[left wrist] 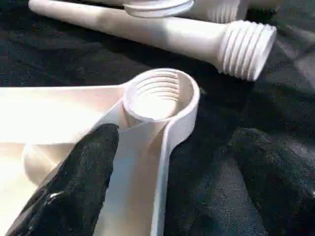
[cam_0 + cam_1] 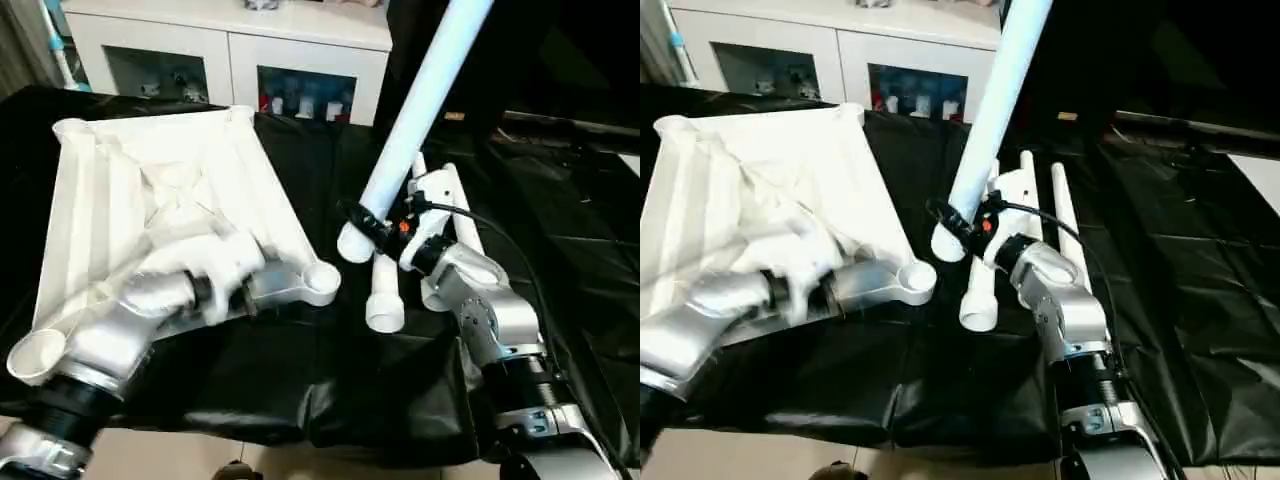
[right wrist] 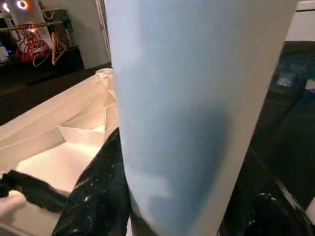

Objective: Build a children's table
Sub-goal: Rotate table base

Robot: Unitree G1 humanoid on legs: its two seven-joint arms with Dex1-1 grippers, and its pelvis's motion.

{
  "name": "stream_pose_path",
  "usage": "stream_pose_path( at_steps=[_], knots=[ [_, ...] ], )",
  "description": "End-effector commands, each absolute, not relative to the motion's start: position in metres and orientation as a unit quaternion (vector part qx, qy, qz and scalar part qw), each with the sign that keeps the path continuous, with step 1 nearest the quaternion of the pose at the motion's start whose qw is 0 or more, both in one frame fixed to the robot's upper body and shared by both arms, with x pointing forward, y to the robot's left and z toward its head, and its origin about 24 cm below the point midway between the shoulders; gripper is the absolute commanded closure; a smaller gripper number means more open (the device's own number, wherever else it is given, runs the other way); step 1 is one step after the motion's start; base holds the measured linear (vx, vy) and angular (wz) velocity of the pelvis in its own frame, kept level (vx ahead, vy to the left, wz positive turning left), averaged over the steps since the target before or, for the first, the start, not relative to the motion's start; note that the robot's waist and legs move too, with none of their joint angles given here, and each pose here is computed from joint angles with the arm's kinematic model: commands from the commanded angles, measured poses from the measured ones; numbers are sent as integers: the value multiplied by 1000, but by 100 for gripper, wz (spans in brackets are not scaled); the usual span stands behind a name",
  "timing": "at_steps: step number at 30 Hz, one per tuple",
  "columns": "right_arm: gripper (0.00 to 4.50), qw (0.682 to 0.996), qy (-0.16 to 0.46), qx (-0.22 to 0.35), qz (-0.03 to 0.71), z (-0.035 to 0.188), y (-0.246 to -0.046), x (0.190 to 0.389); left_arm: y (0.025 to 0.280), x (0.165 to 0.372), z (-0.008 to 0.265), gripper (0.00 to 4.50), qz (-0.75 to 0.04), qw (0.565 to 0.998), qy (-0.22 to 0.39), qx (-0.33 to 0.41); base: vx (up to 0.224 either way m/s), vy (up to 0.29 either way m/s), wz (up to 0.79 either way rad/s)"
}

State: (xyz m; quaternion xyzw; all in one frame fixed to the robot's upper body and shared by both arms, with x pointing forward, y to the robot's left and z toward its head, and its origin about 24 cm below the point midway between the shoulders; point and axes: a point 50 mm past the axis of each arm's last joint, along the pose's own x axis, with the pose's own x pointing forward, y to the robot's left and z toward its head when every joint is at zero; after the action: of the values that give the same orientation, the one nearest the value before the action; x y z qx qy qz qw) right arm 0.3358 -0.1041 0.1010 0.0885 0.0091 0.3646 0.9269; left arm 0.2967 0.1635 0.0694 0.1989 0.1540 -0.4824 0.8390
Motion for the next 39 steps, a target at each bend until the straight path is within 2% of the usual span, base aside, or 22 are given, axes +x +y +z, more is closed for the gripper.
stream_pose_path(
  at_steps=[1, 4, 5, 8, 11, 14, 15, 16, 20, 22, 26, 28, 35, 37, 39],
  knots=[
    [264, 923, -13, 82, 375, 110, -103, 336, 167, 305, 70, 67, -467, 845, 159, 207, 0, 0, 0],
    [264, 924, -14, 84, 372, 109, -105, 336, 171, 308, 64, 78, -469, 840, 174, 211, 0, 0, 0],
    [264, 924, -14, 84, 373, 109, -105, 336, 173, 309, 63, 107, -470, 837, 178, 217, 0, 0, 0],
    [264, 921, -12, 81, 380, 108, -103, 333, 180, 309, 63, 113, -466, 836, 194, 214, 0, 0, 0],
    [264, 920, -9, 80, 384, 108, -102, 332, 183, 308, 64, 152, -465, 836, 204, 207, 0, 0, 0],
    [264, 916, -5, 80, 392, 107, -101, 331, 185, 304, 66, 158, -471, 831, 225, 192, 0, 0, 0],
    [264, 915, -2, 80, 396, 106, -100, 330, 186, 304, 65, 172, -471, 829, 232, 192, 0, 0, 0],
    [264, 915, 1, 81, 396, 105, -100, 330, 187, 304, 65, 188, -470, 829, 234, 192, 0, 0, 0],
    [264, 912, 11, 84, 402, 103, -96, 329, 187, 301, 62, 203, -474, 823, 244, 194, 0, 0, 0],
    [264, 911, 15, 84, 404, 102, -95, 329, 186, 301, 61, 234, -476, 822, 247, 193, 0, 0, 0],
    [264, 908, 20, 83, 410, 100, -91, 327, 183, 300, 57, 253, -473, 821, 256, 193, 0, 0, 0],
    [264, 908, 20, 83, 411, 100, -91, 327, 183, 300, 56, 280, -475, 819, 259, 192, 0, 0, 0],
    [264, 907, 24, 81, 412, 100, -91, 327, 181, 299, 54, 322, -481, 812, 272, 189, 0, 0, 0],
    [264, 907, 25, 80, 413, 100, -90, 327, 182, 298, 52, 354, -484, 808, 281, 186, 0, 0, 0],
    [264, 907, 26, 80, 413, 100, -90, 327, 182, 297, 51, 363, -485, 804, 287, 187, 0, 0, 0]
  ],
)
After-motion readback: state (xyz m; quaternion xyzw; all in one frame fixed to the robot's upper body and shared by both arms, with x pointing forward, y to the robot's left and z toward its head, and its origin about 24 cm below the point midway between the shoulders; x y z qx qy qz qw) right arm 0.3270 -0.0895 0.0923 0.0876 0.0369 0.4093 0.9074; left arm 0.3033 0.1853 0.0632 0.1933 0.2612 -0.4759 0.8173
